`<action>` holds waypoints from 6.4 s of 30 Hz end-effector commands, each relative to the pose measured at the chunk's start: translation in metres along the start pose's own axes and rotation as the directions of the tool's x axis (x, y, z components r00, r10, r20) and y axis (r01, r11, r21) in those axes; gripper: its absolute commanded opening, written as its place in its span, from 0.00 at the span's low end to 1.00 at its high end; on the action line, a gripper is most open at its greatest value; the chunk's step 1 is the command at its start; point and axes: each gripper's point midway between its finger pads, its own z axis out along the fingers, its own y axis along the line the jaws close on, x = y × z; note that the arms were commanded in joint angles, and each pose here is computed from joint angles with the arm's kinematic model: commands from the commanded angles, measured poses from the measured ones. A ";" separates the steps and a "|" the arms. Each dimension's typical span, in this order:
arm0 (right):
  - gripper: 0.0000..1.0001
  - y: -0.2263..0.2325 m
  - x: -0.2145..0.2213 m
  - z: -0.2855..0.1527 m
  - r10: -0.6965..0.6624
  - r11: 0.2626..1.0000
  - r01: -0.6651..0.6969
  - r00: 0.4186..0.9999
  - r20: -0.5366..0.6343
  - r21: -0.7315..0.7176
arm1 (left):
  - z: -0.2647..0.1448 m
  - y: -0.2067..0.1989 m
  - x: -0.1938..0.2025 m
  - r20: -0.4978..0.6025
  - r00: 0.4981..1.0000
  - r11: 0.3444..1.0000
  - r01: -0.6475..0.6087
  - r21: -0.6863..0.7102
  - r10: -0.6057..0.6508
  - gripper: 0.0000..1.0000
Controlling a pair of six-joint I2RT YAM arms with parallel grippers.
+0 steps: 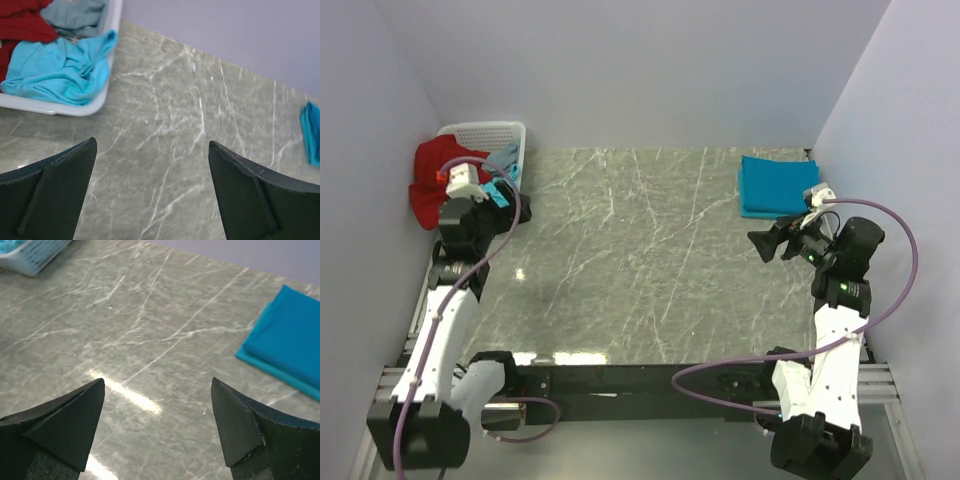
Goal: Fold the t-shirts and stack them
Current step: Grab the tshirt from the pile, then move the tshirt to the center of the board, then flatten the tshirt out
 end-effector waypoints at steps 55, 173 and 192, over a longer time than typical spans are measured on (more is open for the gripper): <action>0.93 -0.004 0.009 0.006 0.066 0.997 -0.069 0.992 -0.106 -0.026 | 0.118 0.088 -0.294 0.458 0.863 0.849 0.395 -0.351 -0.212 0.00; 0.01 0.156 0.103 0.196 -0.297 0.918 0.028 0.708 -0.641 -0.396 | -0.053 -0.161 0.226 -0.357 0.847 0.917 -0.337 0.213 0.395 0.00; 0.00 0.054 -0.267 -0.032 -0.599 0.753 0.553 0.801 0.022 0.357 | -0.188 -0.179 -0.161 0.309 0.949 0.886 -0.083 0.455 -0.070 0.01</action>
